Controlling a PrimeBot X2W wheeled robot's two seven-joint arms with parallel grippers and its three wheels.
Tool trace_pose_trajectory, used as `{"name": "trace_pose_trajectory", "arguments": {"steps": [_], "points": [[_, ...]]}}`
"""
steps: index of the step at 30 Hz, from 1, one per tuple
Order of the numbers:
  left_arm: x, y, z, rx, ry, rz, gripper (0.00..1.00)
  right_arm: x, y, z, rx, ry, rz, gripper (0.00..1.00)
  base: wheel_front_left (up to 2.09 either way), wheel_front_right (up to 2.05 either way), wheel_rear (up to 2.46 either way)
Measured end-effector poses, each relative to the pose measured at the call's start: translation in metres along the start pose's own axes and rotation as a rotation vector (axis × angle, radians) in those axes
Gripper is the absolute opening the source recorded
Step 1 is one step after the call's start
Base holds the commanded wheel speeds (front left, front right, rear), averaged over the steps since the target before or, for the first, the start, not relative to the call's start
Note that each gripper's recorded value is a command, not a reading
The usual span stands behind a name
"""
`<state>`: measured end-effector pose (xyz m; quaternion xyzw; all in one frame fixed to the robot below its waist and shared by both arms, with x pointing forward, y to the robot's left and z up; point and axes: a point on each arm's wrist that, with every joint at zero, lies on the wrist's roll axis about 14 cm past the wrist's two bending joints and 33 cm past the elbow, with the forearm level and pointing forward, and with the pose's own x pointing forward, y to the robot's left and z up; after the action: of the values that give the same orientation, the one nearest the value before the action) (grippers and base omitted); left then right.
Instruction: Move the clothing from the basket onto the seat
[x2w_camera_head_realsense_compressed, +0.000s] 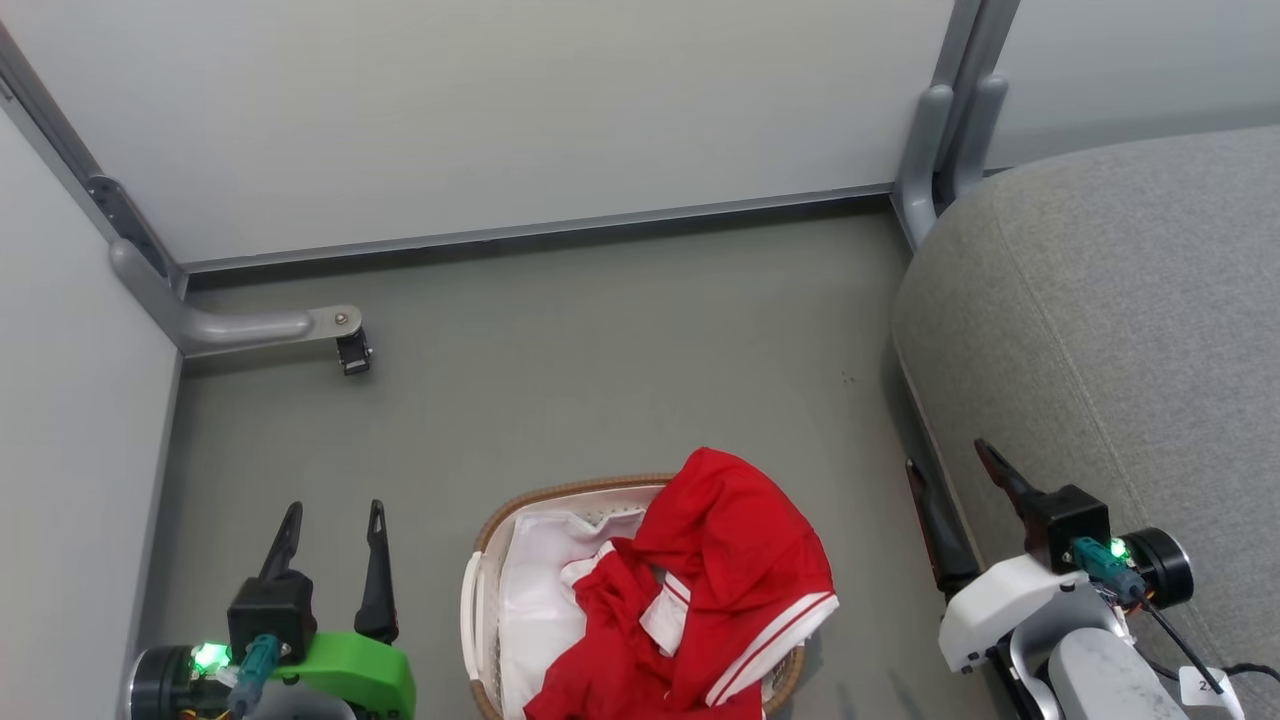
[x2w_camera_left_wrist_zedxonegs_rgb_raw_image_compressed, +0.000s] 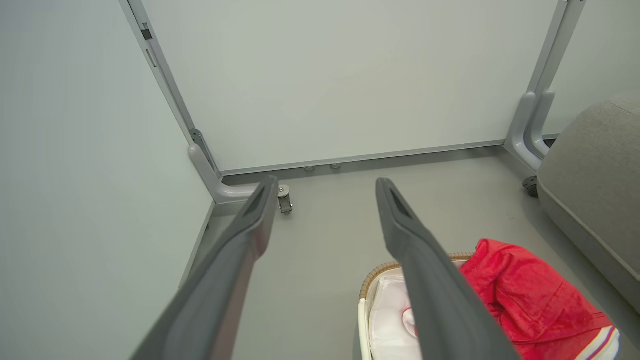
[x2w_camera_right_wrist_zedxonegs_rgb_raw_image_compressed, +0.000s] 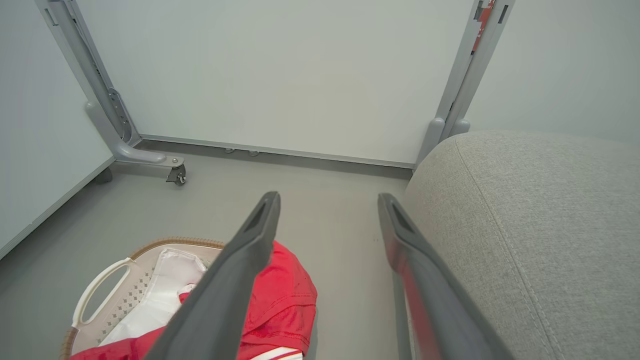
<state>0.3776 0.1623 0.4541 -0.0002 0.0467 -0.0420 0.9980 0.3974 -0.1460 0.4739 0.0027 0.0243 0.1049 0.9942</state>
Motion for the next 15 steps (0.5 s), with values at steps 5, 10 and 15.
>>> {"name": "trace_pose_trajectory", "arguments": {"steps": [5,10,15], "points": [[0.002,-0.008,-0.010,0.017,0.027,-0.032,1.00,0.003,0.000,-0.002,-0.029,0.003,0.007,1.00,0.00,0.00,0.00],[0.008,-0.020,-0.025,-0.018,0.072,-0.073,1.00,0.010,-0.004,-0.004,-0.027,0.005,0.000,1.00,0.00,0.00,0.00],[0.016,-0.044,-0.043,-0.052,0.131,-0.155,1.00,0.020,-0.008,-0.005,-0.022,0.005,-0.005,1.00,0.00,0.00,0.00]]}}
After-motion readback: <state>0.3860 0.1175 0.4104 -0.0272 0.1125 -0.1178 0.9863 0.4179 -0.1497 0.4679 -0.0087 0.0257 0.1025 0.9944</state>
